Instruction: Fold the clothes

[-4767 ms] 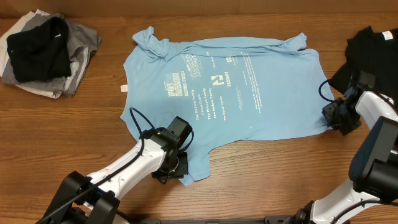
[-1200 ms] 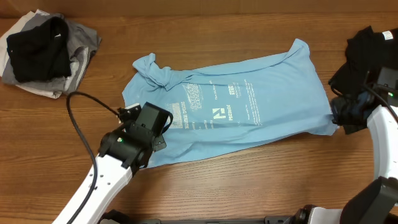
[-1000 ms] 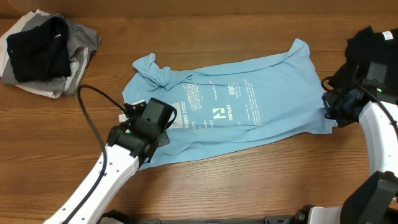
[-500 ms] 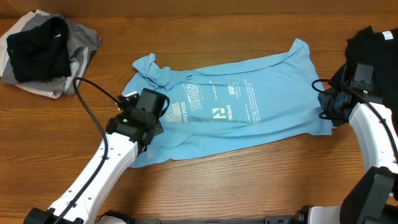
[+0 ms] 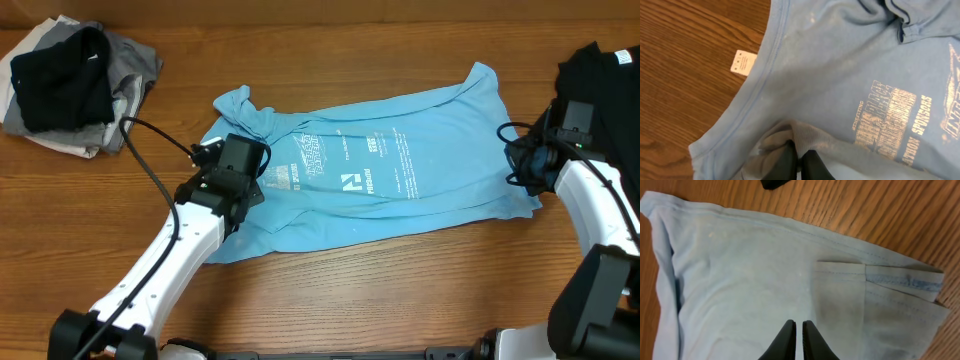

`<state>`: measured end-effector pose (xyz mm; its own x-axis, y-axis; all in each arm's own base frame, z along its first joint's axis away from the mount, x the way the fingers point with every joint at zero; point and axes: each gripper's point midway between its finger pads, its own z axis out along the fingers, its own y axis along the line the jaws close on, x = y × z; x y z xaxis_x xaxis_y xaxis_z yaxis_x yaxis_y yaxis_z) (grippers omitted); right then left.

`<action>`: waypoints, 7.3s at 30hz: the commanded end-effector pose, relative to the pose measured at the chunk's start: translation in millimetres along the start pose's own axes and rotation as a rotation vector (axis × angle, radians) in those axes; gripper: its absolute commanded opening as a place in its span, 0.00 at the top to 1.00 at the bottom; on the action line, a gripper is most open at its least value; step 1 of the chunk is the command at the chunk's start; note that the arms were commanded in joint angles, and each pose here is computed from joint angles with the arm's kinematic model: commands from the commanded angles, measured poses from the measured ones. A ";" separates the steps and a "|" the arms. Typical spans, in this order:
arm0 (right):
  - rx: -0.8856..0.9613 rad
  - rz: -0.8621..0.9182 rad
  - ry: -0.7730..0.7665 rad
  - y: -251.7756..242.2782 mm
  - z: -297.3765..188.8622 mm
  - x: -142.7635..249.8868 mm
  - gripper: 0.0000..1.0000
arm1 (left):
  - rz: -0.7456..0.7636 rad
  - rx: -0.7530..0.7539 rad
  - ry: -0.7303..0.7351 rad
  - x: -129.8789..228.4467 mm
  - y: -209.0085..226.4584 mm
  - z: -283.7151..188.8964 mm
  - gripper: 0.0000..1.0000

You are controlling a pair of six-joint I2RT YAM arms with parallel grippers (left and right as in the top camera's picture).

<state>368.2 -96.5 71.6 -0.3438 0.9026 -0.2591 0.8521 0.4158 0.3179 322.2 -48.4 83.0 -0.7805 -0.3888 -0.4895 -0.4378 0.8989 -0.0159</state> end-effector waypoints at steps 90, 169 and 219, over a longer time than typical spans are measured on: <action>0.016 -0.118 0.189 -28.7 40.3 49.2 0.82 | 0.133 0.058 0.324 22.8 2.1 -17.1 0.00; 0.210 -0.276 0.336 -49.1 32.6 48.7 0.91 | 0.274 0.138 0.651 102.6 -35.3 31.9 0.93; 0.351 -0.134 0.304 -90.6 8.8 62.6 0.96 | 0.026 -0.214 0.786 106.4 95.2 32.1 0.96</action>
<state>275.2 -75.0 12.0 -0.5421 0.8391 0.0456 0.8383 0.5438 -0.0392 221.6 -16.0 -2.0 -0.8626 -0.4094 0.2973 -0.4022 0.9113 0.0879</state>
